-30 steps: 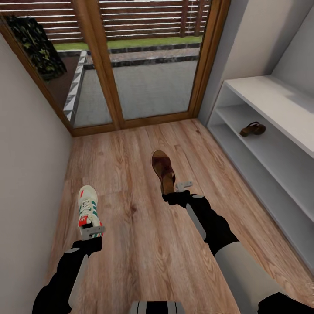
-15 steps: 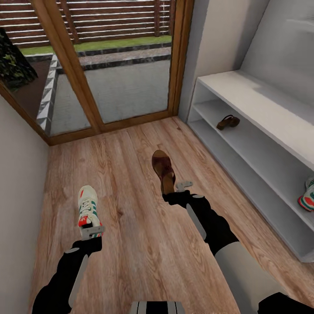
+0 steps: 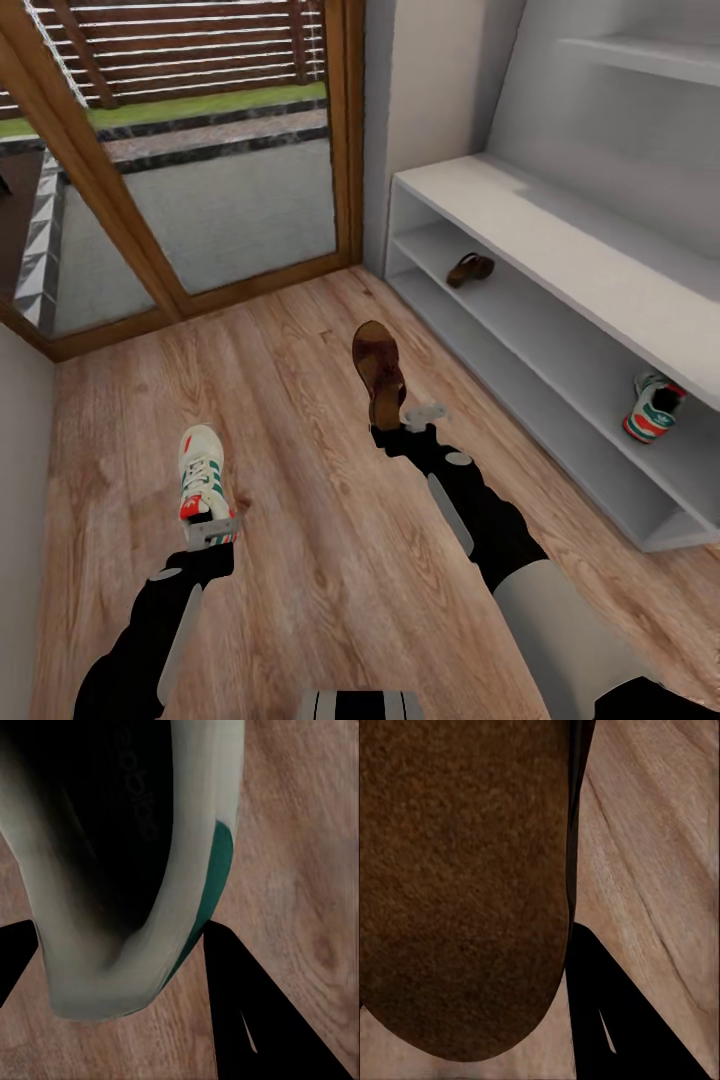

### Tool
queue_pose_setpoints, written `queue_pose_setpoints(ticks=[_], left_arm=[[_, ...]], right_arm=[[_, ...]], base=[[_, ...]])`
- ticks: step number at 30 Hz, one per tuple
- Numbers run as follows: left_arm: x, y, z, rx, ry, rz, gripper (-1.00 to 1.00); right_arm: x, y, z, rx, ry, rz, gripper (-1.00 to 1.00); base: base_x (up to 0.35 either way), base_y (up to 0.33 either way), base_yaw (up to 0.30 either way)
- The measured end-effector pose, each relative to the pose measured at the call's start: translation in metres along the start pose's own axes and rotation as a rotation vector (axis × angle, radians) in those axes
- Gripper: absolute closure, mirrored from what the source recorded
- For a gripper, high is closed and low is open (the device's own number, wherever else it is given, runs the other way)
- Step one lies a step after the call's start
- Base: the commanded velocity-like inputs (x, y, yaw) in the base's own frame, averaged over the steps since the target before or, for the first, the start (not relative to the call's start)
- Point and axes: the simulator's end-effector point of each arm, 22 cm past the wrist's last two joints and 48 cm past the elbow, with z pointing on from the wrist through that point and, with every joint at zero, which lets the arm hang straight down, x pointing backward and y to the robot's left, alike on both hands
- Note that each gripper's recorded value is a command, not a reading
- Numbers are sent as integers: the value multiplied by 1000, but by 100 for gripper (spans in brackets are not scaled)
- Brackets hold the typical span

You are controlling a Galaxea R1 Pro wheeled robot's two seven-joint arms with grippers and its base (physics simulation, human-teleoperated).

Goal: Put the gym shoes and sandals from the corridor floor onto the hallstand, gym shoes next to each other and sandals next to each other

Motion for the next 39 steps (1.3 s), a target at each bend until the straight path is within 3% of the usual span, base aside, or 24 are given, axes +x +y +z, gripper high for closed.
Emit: queue_pose_setpoints(ticks=[9,18,25,39], left_arm=[[0,0,0,1,0,0,100],[0,0,0,1,0,0,100],[0,0,0,1,0,0,100],[0,0,0,1,0,0,100]], right_arm=[[52,4,-10,0,58,22,100],[83,8,-20,1,66,40,100],[85,9,-24,3,15,45,100],[86,9,-25,4,8,46,100]], base=[[0,0,-285],[0,0,-285],[0,0,-285],[0,0,-285]])
